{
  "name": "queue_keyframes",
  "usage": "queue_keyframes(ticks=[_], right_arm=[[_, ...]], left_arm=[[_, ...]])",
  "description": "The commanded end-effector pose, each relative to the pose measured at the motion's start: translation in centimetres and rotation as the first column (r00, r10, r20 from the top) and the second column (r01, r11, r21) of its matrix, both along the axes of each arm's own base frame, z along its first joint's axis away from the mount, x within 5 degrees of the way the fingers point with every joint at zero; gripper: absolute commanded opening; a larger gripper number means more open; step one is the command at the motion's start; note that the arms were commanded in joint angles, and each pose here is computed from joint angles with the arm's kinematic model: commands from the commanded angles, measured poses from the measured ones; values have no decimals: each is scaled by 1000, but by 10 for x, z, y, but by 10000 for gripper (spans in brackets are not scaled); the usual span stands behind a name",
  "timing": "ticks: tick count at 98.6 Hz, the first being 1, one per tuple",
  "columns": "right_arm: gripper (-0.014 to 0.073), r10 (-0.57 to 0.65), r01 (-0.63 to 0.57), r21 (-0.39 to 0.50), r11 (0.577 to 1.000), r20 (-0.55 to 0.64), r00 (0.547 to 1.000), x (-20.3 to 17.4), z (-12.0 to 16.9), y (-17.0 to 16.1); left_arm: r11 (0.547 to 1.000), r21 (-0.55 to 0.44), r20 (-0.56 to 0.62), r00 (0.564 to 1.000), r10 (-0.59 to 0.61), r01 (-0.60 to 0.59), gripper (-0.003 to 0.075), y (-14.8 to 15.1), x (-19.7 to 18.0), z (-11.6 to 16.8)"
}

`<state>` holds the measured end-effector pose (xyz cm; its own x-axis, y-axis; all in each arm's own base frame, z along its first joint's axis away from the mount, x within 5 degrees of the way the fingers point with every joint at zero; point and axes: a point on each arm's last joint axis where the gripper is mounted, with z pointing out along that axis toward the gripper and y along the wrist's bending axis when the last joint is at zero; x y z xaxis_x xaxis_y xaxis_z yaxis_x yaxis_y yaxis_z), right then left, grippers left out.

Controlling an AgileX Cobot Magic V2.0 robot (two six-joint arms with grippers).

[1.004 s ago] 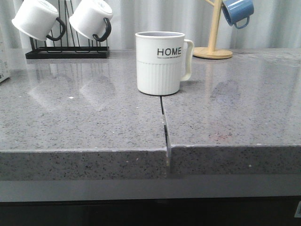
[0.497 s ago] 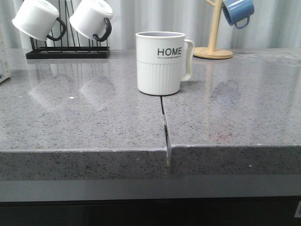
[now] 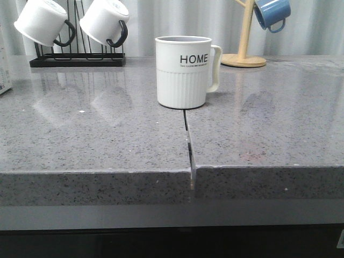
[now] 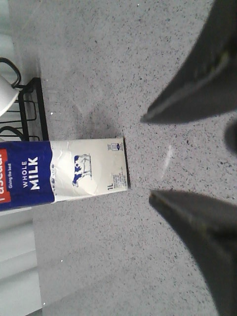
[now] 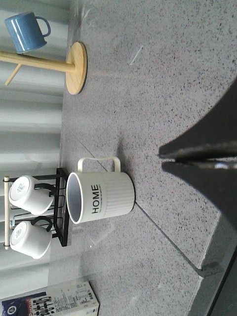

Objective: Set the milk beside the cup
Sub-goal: 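Open the left gripper and grasp the Pascual milk carton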

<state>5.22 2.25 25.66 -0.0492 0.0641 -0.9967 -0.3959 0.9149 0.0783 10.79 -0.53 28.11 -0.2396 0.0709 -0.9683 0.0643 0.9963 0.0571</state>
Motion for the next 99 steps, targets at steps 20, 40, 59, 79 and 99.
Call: queue_keyframes(ticks=[20, 40, 59, 79, 99], right_arm=[[-59, 0, -2, 29, 1000, 84, 997, -1, 15, 0], [-59, 0, -2, 29, 1000, 84, 997, -1, 15, 0], [-59, 0, -2, 29, 1000, 84, 997, -1, 15, 0], [-59, 0, -2, 29, 1000, 84, 997, -1, 15, 0], [-59, 0, -2, 29, 1000, 84, 997, -1, 15, 0]], left_arm=[[997, -79, 137, 990, 21, -10, 654, -1, 28, 18], [996, -85, 195, 980, 40, -24, 620, -1, 50, 16], [992, -115, 185, 981, 64, -43, 619, 0, 75, 18], [991, -126, 170, 983, 71, -49, 619, -2, 107, 30], [991, -125, 164, 983, 77, -57, 619, -3, 136, 31]])
